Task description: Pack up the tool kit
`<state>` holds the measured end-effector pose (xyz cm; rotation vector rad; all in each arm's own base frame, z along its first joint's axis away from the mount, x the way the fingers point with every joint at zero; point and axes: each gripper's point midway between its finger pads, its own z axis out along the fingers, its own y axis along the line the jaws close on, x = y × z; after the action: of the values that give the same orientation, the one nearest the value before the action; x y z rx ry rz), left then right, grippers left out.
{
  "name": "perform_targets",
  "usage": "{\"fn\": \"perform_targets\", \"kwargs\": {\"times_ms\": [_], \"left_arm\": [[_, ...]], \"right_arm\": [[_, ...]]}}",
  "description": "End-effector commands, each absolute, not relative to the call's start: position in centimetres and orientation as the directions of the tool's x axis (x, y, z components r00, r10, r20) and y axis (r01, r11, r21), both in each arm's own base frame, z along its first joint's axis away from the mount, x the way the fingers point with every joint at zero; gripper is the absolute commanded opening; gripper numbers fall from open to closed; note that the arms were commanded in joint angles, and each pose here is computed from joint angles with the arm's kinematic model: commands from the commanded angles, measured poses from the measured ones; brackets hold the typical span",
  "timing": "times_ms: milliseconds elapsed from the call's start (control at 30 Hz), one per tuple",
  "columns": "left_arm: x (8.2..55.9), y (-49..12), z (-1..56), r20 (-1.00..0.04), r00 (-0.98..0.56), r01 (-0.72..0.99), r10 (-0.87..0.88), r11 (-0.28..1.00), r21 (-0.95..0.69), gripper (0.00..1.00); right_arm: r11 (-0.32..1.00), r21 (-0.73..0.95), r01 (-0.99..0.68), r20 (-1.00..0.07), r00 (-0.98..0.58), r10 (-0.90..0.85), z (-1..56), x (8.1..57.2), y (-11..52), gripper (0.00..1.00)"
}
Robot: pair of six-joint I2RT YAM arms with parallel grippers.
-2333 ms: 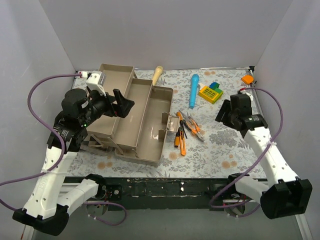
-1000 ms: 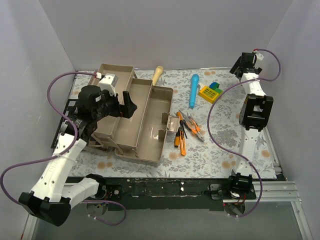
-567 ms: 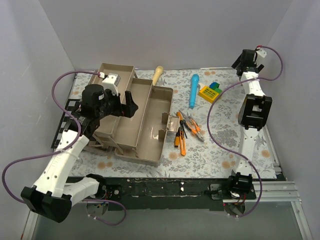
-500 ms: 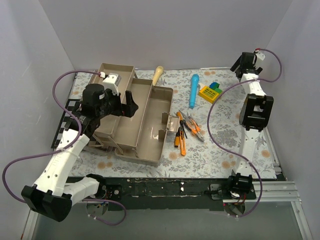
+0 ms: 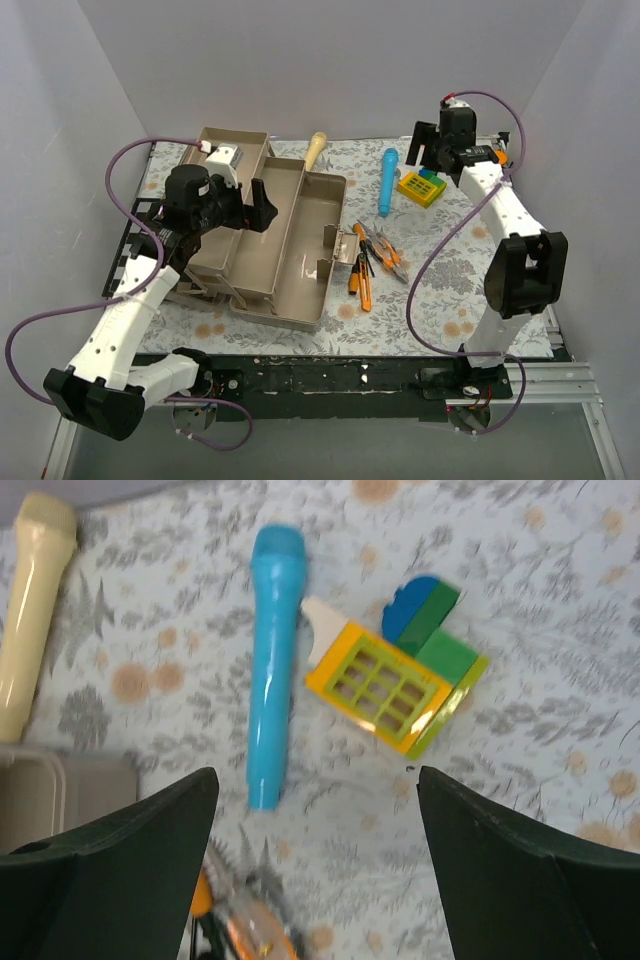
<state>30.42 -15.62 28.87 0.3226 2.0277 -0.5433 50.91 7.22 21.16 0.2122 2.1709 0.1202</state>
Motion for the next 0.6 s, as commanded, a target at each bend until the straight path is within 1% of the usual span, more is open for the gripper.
{"fn": "perform_targets", "kwargs": {"times_ms": [0, 133, 267, 300, 433, 567], "left_arm": [[29.1, -15.7, 32.2, -0.907, -0.420, 0.478, -0.038, 0.840, -0.256, 0.98], [27.9, -15.6, 32.4, -0.904, -0.426, 0.484, -0.046, 0.832, -0.270, 0.98], [26.7, -15.7, 32.3, -0.898, -0.436, 0.495, -0.059, 0.818, -0.294, 0.98], [26.5, -15.7, 32.3, -0.898, -0.436, 0.498, -0.062, 0.814, -0.298, 0.98], [25.7, -15.7, 32.1, -0.889, -0.454, 0.501, -0.063, 0.806, -0.314, 0.98], [25.3, -15.2, 32.2, -0.888, -0.458, 0.491, -0.050, 0.818, -0.299, 0.98]], "right_arm": [[0.982, 0.172, 0.075, -0.588, -0.792, 0.164, 15.3, 42.6, 7.8, 0.86], [0.988, 0.154, 0.032, -0.517, -0.849, 0.108, 13.2, 36.8, 9.1, 0.84], [0.981, 0.196, 0.015, -0.437, -0.894, 0.101, 10.3, 31.9, 10.1, 0.83], [0.972, 0.234, -0.002, -0.408, -0.908, 0.096, 9.6, 30.6, 10.9, 0.83], [0.971, 0.235, -0.039, -0.381, -0.923, 0.055, 7.6, 28.1, 12.3, 0.82], [0.971, 0.233, -0.059, -0.396, -0.917, 0.039, 6.8, 28.4, 13.5, 0.80]]}}
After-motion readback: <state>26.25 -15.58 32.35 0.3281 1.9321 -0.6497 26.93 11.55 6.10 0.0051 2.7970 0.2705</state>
